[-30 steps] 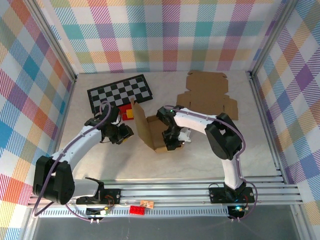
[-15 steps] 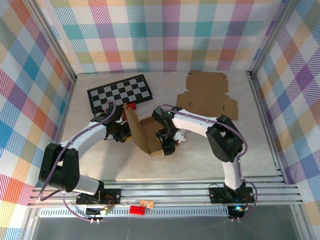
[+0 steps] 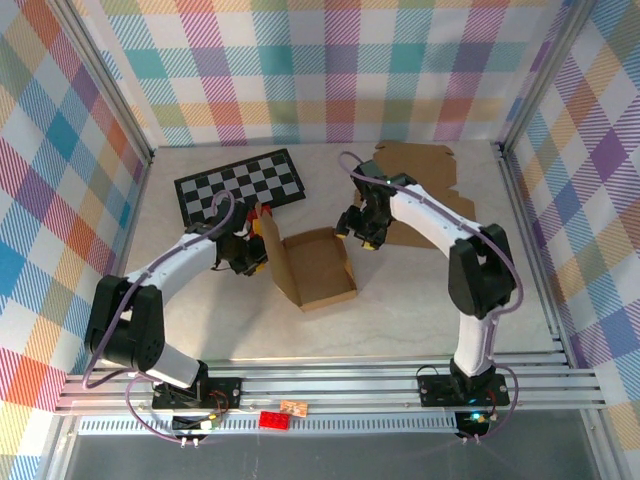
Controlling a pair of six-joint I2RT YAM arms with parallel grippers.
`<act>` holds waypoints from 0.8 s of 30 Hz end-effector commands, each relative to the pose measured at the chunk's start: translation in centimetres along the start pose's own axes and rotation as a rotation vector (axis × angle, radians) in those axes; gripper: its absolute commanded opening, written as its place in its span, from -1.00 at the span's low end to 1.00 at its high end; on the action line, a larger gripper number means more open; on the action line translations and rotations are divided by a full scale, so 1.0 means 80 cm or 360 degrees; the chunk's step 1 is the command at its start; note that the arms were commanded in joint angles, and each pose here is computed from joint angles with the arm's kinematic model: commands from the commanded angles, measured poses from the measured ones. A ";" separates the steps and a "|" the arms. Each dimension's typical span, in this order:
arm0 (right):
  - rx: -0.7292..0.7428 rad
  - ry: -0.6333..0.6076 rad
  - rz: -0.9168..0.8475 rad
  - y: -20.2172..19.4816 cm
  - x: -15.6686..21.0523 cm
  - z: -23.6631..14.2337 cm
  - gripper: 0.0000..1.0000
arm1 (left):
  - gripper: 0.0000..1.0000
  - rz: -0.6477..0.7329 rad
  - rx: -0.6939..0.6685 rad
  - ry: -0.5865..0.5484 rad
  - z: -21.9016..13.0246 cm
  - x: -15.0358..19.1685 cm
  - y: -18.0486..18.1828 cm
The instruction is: Fold the paper box
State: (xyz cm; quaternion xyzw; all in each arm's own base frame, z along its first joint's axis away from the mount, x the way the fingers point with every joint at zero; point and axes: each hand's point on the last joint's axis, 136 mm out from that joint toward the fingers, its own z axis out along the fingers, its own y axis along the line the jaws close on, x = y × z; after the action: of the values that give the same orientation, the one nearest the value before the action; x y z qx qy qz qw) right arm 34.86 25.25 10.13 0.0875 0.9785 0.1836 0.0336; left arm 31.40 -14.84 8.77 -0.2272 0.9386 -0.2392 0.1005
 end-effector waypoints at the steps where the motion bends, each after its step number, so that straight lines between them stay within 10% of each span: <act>1: -0.0174 0.0164 -0.0423 0.024 0.014 0.023 0.27 | -0.34 -0.0003 0.0020 -0.0005 -0.001 -0.009 -0.012; 24: -0.0183 0.0234 0.0496 0.025 0.111 0.052 0.03 | -0.36 0.0071 0.0208 0.0147 0.042 -0.047 -0.084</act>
State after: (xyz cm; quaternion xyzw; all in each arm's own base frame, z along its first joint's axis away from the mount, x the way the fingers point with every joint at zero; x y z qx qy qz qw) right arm 27.14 28.79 5.16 0.1414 0.9640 0.2169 -0.0603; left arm 37.42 -18.09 8.56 -0.2136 0.9339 -0.2751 0.0812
